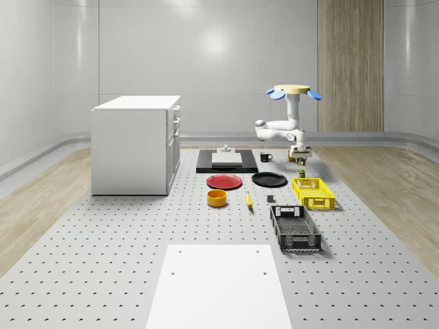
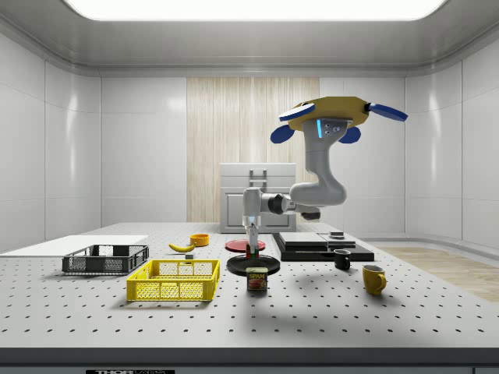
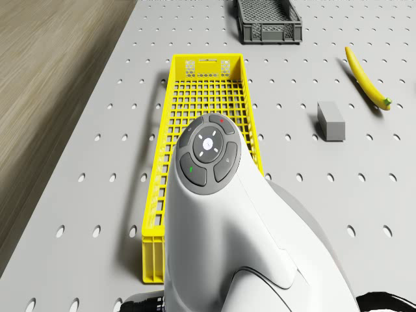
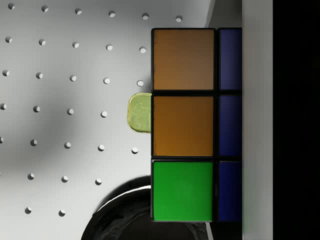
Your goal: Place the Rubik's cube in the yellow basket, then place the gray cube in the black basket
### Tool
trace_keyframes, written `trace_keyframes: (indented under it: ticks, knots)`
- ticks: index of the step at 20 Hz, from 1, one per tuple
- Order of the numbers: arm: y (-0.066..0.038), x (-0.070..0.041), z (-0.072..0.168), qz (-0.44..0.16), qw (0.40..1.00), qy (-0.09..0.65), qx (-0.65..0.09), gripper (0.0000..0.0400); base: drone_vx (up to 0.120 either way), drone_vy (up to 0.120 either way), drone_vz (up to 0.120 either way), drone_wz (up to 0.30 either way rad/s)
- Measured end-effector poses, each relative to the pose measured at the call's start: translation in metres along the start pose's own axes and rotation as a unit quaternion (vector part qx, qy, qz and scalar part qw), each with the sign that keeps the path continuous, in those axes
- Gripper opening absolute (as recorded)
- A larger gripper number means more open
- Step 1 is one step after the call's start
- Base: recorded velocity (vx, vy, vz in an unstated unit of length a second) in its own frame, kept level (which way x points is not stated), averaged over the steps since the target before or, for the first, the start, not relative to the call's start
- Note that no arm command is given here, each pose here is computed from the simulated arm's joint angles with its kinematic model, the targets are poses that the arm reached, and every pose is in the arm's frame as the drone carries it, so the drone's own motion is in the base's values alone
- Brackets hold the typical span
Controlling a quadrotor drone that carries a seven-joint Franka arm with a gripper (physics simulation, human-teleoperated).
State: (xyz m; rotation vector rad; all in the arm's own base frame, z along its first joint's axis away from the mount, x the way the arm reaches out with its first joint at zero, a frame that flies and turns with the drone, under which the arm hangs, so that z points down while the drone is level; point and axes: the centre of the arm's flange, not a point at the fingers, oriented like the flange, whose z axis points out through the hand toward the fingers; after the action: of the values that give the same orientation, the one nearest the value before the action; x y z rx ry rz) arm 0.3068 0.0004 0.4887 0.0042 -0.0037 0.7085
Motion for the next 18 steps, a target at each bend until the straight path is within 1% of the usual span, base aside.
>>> trace_keyframes:
  ticks: [18]
  knots:
    - [0.0, 0.0, 0.0, 0.001, 1.0, 0.0, 0.0, 0.0287, 0.12, 0.0, 0.0, 0.0]
